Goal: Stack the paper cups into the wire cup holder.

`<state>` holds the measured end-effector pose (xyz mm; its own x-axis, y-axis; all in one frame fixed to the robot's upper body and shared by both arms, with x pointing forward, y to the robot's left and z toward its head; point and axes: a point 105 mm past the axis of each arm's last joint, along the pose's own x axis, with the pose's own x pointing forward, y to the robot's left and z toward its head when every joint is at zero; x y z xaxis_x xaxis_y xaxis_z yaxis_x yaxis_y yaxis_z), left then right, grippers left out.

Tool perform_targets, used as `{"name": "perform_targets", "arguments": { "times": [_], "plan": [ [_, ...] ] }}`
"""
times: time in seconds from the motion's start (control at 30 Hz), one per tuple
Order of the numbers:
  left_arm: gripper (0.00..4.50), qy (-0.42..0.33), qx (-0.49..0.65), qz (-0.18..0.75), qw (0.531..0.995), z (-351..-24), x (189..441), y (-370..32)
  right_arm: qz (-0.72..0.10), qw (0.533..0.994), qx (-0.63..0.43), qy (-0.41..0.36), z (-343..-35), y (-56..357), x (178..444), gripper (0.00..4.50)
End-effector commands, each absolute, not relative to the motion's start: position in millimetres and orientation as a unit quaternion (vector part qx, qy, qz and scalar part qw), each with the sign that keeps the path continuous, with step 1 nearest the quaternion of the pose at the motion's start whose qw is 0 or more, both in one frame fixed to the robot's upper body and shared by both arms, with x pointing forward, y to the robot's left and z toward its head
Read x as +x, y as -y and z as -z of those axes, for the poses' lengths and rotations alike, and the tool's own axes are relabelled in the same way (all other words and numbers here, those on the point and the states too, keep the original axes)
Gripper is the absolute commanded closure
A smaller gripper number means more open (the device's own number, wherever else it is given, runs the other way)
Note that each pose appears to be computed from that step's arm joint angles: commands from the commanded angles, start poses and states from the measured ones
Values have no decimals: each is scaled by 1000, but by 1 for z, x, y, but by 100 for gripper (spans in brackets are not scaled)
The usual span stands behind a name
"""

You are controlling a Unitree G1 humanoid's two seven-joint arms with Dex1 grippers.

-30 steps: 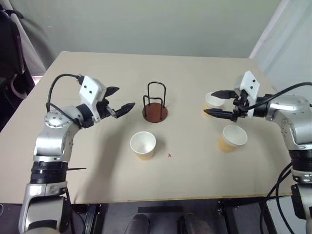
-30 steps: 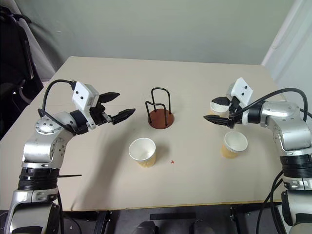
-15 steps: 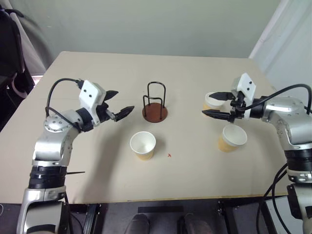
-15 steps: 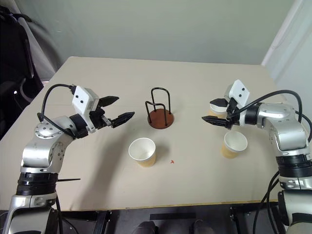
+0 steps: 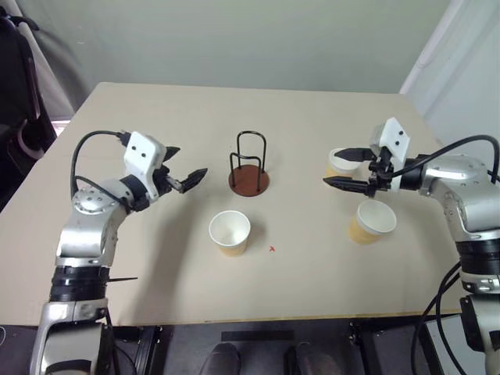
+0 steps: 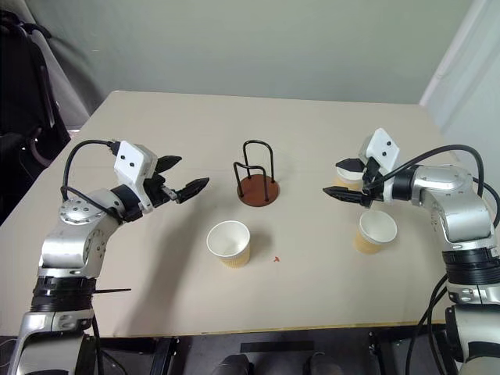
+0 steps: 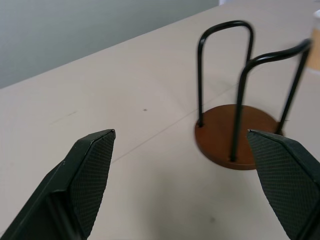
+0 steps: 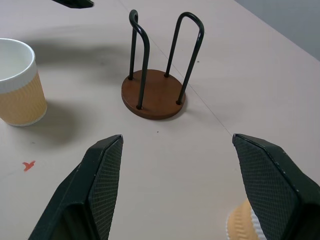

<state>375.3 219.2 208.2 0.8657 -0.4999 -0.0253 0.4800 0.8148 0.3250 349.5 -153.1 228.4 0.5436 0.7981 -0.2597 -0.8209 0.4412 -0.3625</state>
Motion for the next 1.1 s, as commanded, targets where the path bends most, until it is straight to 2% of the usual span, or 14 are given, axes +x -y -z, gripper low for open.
{"name": "perform_targets", "arguments": {
  "times": [0.03, 0.63, 1.1],
  "plan": [
    [0, 55, 174, 251, 951, -218, 383, -213, -473, 847, -243, -7, -238, 152, 344, 100],
    [0, 65, 172, 306, 934, -215, 408, -175, -453, 856, -248, -5, -240, 158, 343, 100],
    [0, 45, 156, 346, 924, -198, 415, -152, -446, 860, -247, -5, -239, 159, 342, 100]
  ]
}}
